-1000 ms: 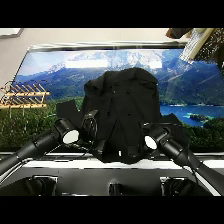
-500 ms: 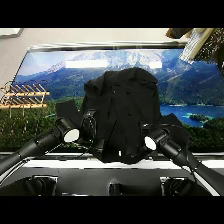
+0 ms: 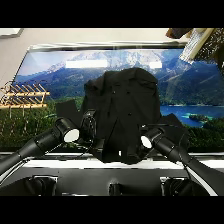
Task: Fold the clothes and pants, and hang the long-sleeved shirts on hangers.
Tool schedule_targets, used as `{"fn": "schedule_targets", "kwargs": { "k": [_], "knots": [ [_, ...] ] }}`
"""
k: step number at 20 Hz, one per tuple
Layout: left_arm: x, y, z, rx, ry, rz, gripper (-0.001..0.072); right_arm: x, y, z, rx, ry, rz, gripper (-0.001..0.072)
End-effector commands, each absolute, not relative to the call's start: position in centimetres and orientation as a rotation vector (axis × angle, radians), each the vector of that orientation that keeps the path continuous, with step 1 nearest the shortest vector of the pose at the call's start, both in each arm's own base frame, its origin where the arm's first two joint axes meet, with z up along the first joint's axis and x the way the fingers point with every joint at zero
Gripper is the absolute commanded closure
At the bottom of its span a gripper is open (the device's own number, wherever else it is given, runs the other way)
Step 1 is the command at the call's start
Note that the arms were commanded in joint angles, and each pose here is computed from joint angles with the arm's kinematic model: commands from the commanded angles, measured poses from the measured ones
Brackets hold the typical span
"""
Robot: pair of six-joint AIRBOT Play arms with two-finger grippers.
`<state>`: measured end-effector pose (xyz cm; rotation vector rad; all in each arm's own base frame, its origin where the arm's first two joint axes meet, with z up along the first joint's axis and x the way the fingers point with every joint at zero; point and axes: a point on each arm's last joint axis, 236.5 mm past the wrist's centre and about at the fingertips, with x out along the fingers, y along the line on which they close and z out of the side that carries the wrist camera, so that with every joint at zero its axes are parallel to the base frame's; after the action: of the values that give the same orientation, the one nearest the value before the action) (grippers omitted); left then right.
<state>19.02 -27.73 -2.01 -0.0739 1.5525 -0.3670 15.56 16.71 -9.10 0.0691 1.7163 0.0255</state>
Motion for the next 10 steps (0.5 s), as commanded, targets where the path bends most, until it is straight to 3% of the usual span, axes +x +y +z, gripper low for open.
{"fn": "schedule_targets", "kwargs": {
  "k": [1,3,4,5,7,10],
  "knots": [
    [19.0,-27.7,-2.0,-0.071,1.553,-0.368,0.0028,15.2,15.2,-8.9,0.011,1.727,-0.013,0.0686],
    [19.0,-27.7,-2.0,-0.071,1.553,-0.368,0.0028,15.2,15.5,-8.3,0.032,1.713,0.004,0.0655],
    [19.0,-27.6,-2.1,-0.064,1.556,-0.37,0.0028,14.9,15.9,-7.8,0.053,1.715,0.024,0.0478],
    [18.8,-27.3,-2.1,-0.049,1.563,-0.367,0.0027,14.6,16.5,-7.2,0.073,1.717,0.06,0.0413],
    [18.5,-26.3,-2.4,-0.004,1.583,-0.343,0.0028,14.2,17.3,-6.0,0.11,1.706,0.11,0.0384],
    [18.5,-24.8,-2.6,0.055,1.588,-0.309,0.0028,14.6,16.9,-5.0,0.123,1.658,0.107,0.0271]
  ]
}}
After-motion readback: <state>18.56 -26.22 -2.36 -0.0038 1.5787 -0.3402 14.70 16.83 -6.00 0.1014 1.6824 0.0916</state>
